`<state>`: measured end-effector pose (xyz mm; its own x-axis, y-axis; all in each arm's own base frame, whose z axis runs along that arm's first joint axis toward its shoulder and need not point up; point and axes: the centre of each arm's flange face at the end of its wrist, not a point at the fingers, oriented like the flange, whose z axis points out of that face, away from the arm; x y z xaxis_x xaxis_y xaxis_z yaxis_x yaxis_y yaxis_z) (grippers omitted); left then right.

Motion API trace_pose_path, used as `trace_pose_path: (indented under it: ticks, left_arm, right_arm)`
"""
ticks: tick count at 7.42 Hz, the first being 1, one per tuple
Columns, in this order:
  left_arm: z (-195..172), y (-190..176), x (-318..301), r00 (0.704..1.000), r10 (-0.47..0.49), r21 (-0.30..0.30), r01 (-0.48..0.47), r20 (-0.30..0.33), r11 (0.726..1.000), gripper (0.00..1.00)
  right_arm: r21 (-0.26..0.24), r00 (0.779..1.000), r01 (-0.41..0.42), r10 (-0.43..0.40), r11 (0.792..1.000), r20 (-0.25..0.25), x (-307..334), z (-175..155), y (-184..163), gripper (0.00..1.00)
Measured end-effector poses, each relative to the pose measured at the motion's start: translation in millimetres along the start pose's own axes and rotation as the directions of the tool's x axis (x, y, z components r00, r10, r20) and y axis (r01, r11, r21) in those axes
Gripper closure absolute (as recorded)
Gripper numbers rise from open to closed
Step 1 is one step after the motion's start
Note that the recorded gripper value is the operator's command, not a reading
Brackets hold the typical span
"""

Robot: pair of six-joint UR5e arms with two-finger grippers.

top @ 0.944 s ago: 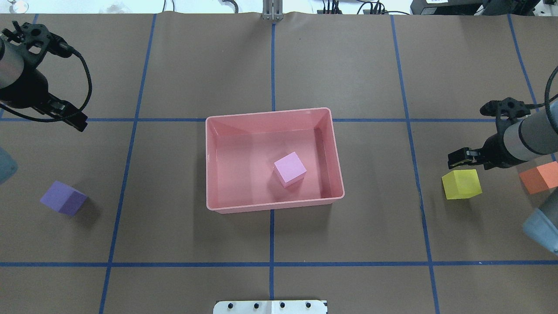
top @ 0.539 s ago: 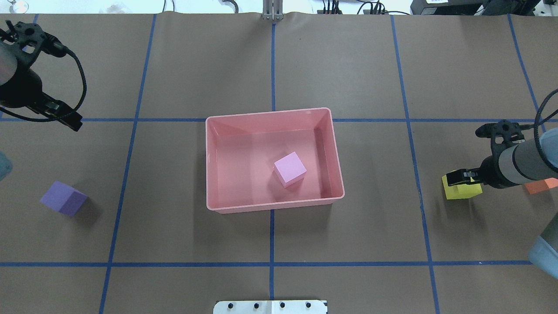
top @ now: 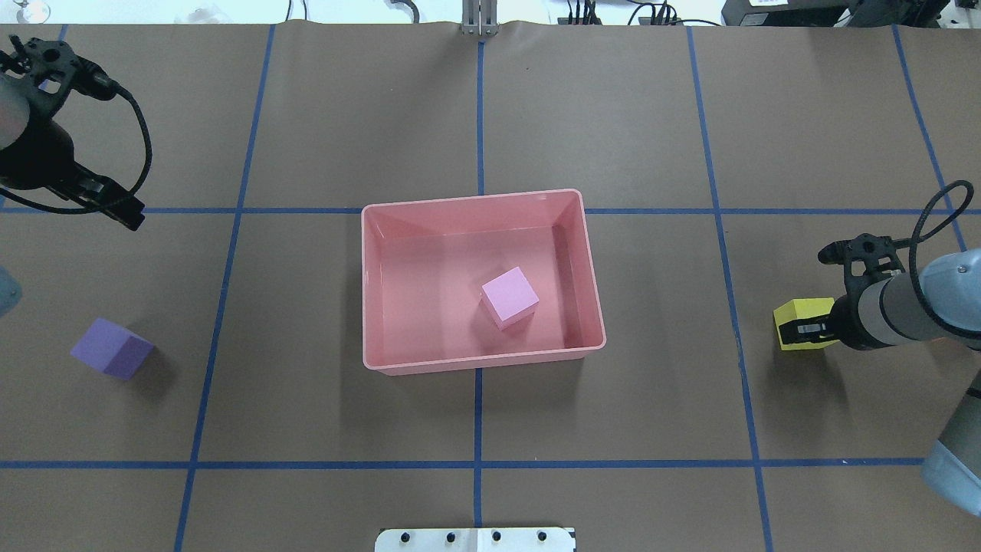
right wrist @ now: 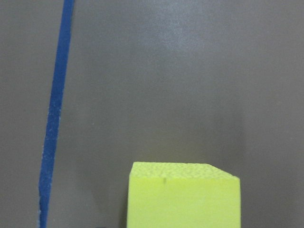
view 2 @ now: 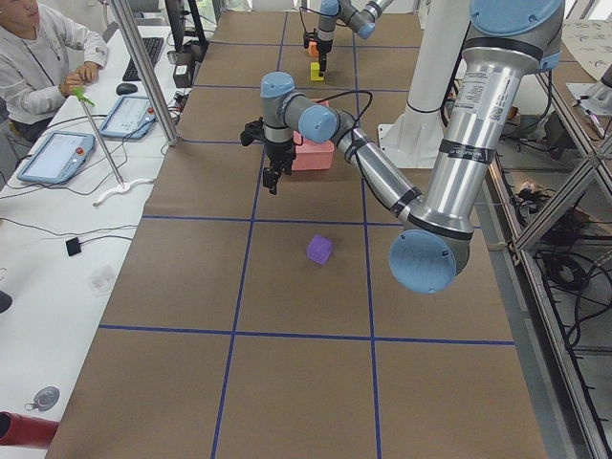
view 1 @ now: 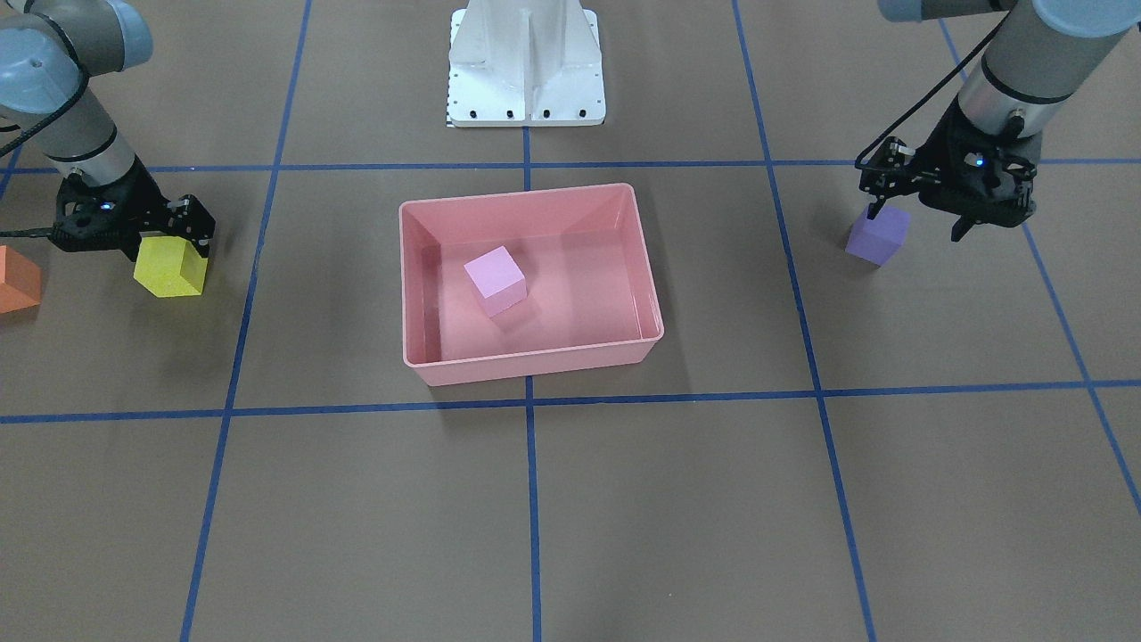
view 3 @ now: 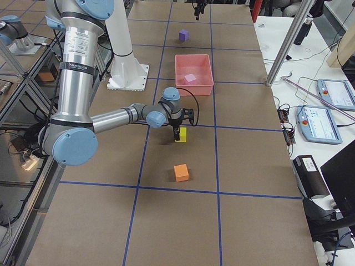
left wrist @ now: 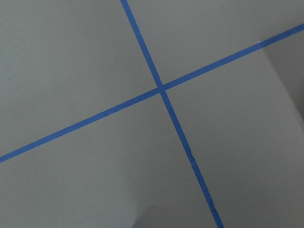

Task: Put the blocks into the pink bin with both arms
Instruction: 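Grasp the yellow cube with the right gripper and lift it, then carry the yellow cube into the pink bin and release it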

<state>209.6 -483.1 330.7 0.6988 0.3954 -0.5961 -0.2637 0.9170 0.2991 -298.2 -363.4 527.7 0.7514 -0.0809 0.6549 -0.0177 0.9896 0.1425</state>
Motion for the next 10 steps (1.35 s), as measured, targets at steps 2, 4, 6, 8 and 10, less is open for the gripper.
trace_pose_path:
  ticks: [2,4,6,8,10]
  left_arm:
    - [1.0,-0.1,-0.2,1.0,-0.001,-0.002,0.001,0.0,1.0,0.0]
    - [3.3,-0.3,0.2,1.0,-0.003,-0.007,0.003,0.0,1.0,0.0]
    - [5.4,-0.5,0.9,1.0,-0.002,-0.01,0.002,0.0,1.0,0.0]
    - [7.1,-1.3,1.3,1.0,-0.002,-0.013,0.002,0.0,1.0,0.0]
    - [9.1,-2.2,1.3,1.0,-0.002,-0.015,0.002,0.0,1.0,0.0]
  right_arm:
    - [0.01,0.998,0.005,-0.006,1.0,0.055,-22.5,-19.0,-12.7,1.0]
    - [0.033,0.99,-0.012,0.007,0.999,0.139,-77.2,-53.3,-55.3,1.0]
    - [0.022,0.984,-0.077,0.073,0.997,0.161,-158.0,-97.7,-101.5,1.0]
    - [0.0,0.975,-0.15,0.148,0.989,0.168,-235.3,-135.8,-129.3,1.0]
    - [-0.02,0.956,-0.221,0.221,0.975,0.192,-310.6,-147.9,-138.5,1.0]
